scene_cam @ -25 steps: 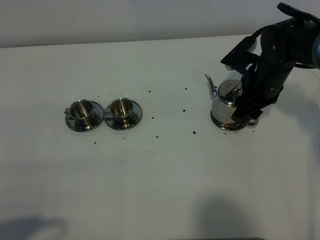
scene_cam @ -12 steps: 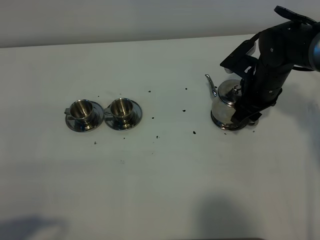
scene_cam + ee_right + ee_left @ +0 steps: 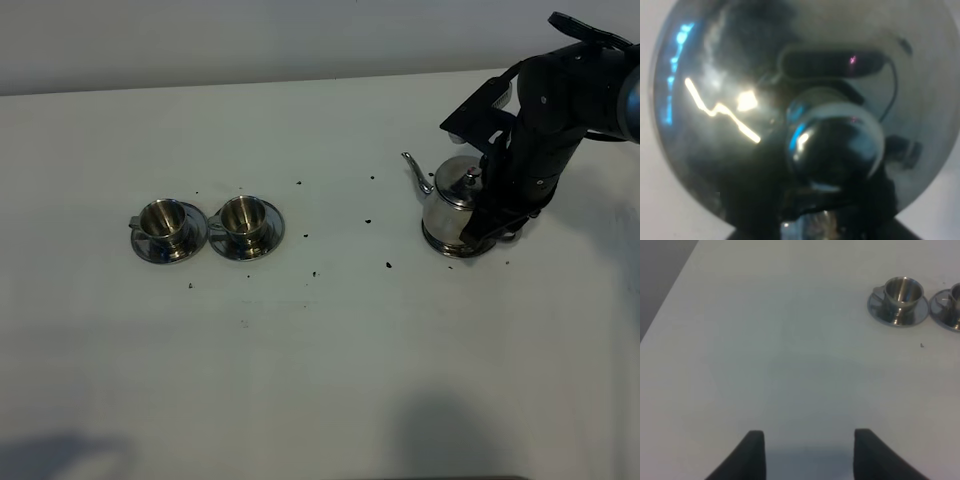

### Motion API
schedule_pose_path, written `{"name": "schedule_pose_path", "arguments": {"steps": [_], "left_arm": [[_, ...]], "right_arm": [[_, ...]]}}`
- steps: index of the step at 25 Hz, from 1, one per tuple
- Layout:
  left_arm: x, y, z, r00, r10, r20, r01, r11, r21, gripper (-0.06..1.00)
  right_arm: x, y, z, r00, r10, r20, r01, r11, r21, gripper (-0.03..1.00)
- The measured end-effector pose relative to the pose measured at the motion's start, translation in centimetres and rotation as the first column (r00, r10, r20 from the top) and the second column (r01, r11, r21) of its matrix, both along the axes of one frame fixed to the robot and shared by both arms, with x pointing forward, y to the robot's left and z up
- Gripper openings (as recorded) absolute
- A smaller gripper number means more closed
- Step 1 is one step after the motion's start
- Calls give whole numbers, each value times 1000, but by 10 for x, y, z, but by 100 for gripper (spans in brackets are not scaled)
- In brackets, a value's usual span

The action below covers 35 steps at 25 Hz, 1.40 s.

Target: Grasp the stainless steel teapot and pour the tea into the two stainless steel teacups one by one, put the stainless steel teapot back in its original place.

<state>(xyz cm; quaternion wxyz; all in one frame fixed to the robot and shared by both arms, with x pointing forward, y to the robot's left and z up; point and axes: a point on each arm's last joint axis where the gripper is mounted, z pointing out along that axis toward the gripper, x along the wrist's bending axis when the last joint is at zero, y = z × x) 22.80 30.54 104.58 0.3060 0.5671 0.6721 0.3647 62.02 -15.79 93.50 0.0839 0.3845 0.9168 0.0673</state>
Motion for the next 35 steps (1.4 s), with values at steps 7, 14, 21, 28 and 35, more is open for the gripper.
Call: {"name": "schedule_pose_path", "arguments": {"steps": [7,14,21,28,35], "left_arm": [[0,0,0,1000,1,0,-1,1000,-1,44],[0,0,0,1000,1,0,-1,1000,-1,44],[0,0,0,1000,1,0,-1,1000,-1,44],[0,0,0,1000,1,0,-1,1000,-1,44],[0,0,0,1000,1,0,-1,1000,-1,44]], "right_arm": [[0,0,0,1000,-2,4,2,1000,2,18],[-1,0,3,1000,-3,-5,3,1000,0,18],[4,2,21,1000,-9,-5,9,1000,10,18],[8,24,42,996,71,51,-72,997,15,18],[-2,85,73,920,334,205,-337,941,-20,18]]}}
